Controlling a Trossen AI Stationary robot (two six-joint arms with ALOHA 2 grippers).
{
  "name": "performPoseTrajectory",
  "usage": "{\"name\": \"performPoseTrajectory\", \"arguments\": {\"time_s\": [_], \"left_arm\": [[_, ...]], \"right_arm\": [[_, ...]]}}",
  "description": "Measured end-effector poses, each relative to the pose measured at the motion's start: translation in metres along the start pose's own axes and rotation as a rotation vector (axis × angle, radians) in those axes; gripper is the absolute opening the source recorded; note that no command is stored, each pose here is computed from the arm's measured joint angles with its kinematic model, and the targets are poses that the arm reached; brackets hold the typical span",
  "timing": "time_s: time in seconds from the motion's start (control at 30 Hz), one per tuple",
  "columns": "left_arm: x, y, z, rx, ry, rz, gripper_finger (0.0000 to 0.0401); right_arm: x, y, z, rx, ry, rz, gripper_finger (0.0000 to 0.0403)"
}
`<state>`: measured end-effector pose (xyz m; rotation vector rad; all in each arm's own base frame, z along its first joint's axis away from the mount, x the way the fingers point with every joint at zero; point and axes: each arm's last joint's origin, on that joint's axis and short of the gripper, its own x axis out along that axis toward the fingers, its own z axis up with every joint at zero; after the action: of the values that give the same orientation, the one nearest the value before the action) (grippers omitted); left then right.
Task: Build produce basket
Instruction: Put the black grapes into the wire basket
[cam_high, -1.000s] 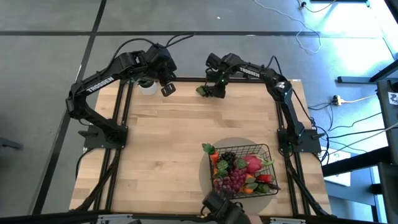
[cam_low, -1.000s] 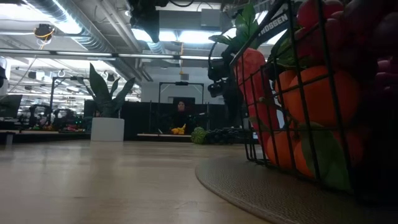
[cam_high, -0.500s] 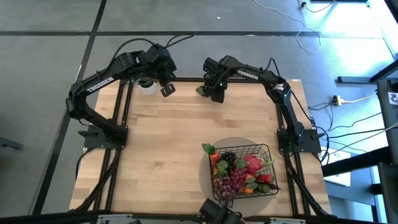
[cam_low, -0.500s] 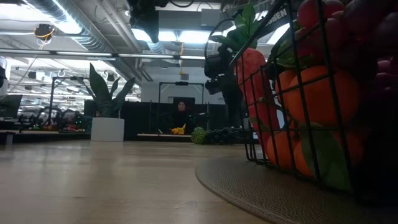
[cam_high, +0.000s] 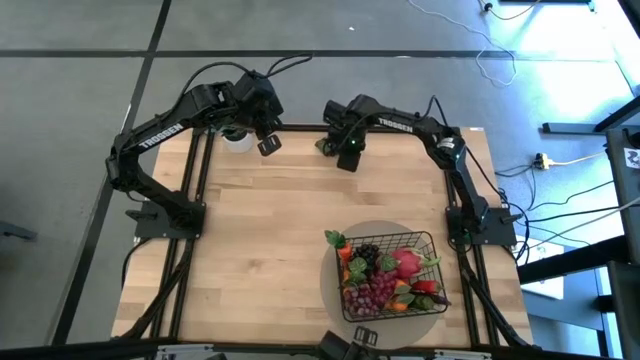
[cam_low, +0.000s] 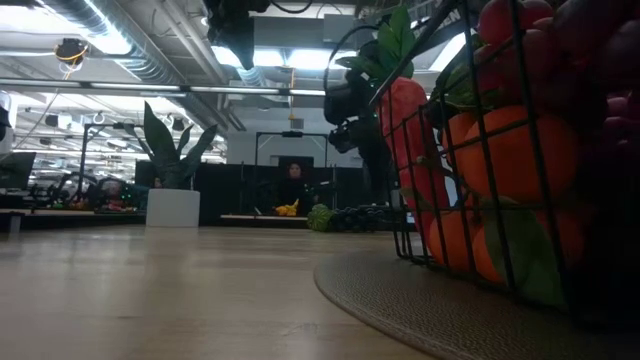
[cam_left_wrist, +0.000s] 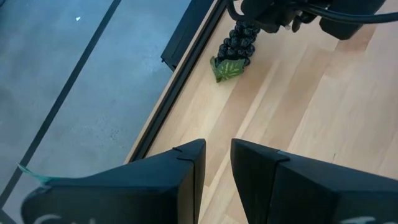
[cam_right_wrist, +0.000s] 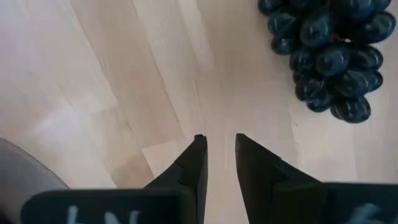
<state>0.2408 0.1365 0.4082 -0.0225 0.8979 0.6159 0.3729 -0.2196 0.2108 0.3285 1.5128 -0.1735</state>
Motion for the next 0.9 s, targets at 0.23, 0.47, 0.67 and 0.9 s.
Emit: {"name": "performPoseTrajectory", "arguments": {"time_s": [0.23, 0.47, 0.67, 0.9], "left_arm": [[0.0, 0.0, 0.0, 0.0, 0.0, 0.0, 0.0066], [0.0, 0.0, 0.0, 0.0, 0.001, 0.0, 0.0066], [0.0, 0.0, 0.0, 0.0, 0.001, 0.0, 0.0066], [0.0, 0.0, 0.0, 0.001, 0.004, 0.0, 0.0066]], "right_arm": [[0.01, -0.002, 0.009, -0.013, -0.086, -0.02, 0.0069], [0.019, -0.007, 0.015, -0.021, -0.141, -0.118, 0.0069], [0.018, -0.014, 0.016, 0.002, -0.143, -0.228, 0.0069], [0.017, -0.022, 0.015, 0.021, -0.156, -0.234, 0.0069]]}}
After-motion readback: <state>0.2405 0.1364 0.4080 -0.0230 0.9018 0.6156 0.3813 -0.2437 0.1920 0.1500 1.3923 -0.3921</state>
